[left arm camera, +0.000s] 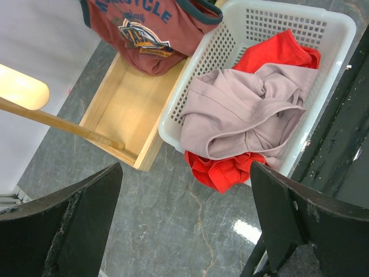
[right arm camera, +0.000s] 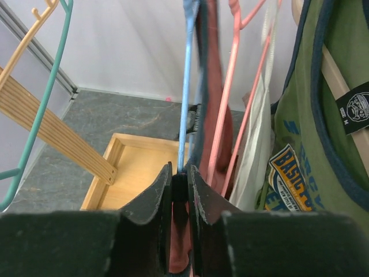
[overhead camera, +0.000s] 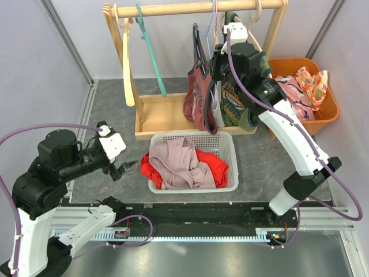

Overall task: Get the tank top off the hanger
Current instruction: Pick up the hanger from the clothesline.

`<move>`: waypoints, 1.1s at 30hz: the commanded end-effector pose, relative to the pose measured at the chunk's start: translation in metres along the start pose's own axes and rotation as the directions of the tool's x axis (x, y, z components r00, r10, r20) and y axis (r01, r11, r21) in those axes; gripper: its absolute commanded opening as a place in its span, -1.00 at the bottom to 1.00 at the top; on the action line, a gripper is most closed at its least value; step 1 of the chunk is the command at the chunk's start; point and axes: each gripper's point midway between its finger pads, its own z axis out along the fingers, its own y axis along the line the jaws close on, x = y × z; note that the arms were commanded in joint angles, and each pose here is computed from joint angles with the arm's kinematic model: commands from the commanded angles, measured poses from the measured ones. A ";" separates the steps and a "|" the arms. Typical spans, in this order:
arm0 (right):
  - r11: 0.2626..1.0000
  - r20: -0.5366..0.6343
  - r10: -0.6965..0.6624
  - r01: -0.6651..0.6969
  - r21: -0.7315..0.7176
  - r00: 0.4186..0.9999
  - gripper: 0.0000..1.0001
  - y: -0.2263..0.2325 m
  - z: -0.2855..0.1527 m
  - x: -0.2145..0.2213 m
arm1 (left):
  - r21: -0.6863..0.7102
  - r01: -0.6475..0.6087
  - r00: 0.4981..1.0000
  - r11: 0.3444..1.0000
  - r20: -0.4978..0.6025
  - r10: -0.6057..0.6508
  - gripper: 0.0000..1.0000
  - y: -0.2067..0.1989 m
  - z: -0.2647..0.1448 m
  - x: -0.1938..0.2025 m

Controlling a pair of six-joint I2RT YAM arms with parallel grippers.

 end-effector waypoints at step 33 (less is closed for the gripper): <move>0.984 -0.047 -0.158 0.153 -0.088 0.986 0.26 0.070 0.009 0.022 | 0.002 0.000 0.999 1.000 0.033 0.000 0.99 0.002 0.000 -0.009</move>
